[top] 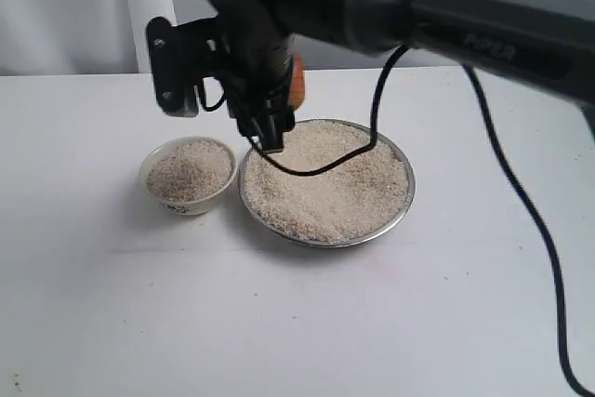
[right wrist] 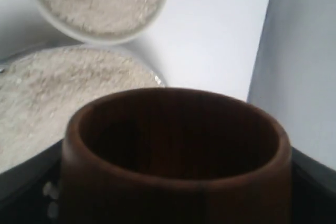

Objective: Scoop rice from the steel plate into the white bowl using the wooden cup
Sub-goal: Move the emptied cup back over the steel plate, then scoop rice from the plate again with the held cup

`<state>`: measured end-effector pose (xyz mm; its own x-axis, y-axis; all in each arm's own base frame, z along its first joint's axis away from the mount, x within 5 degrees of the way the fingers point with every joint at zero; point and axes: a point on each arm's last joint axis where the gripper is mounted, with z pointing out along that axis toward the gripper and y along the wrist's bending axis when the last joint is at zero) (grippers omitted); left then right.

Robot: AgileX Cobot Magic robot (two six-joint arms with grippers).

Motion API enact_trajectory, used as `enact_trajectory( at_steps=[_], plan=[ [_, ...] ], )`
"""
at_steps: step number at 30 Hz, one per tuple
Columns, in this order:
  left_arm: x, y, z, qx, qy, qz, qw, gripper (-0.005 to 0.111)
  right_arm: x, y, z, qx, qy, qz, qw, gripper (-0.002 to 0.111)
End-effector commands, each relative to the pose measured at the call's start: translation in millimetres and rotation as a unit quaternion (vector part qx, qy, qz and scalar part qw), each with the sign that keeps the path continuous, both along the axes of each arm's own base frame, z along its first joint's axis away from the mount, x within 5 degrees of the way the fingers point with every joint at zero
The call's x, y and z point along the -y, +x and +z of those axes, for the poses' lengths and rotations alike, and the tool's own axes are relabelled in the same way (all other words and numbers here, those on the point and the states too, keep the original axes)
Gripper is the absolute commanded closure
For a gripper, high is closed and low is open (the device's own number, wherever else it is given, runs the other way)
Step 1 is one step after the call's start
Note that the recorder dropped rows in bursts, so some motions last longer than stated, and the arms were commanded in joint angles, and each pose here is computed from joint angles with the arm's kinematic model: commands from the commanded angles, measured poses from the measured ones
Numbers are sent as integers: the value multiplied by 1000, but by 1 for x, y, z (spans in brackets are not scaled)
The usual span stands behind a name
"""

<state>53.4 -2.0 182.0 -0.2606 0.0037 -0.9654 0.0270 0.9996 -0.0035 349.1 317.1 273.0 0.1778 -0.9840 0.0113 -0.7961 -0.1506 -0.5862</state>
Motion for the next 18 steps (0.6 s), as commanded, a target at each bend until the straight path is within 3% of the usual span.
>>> enact_trajectory(
  at_steps=[1,10,18],
  plan=[
    [0,0,0,3,-2,-1,1000,107,38,8,8,-55,-43,-57,996,108],
    [0,0,0,3,-2,-1,1000,107,74,30,-9,-96,-52,-122,987,108],
    [0,0,0,3,-2,-1,1000,107,81,40,-57,-102,-149,-121,976,108]
  ],
)
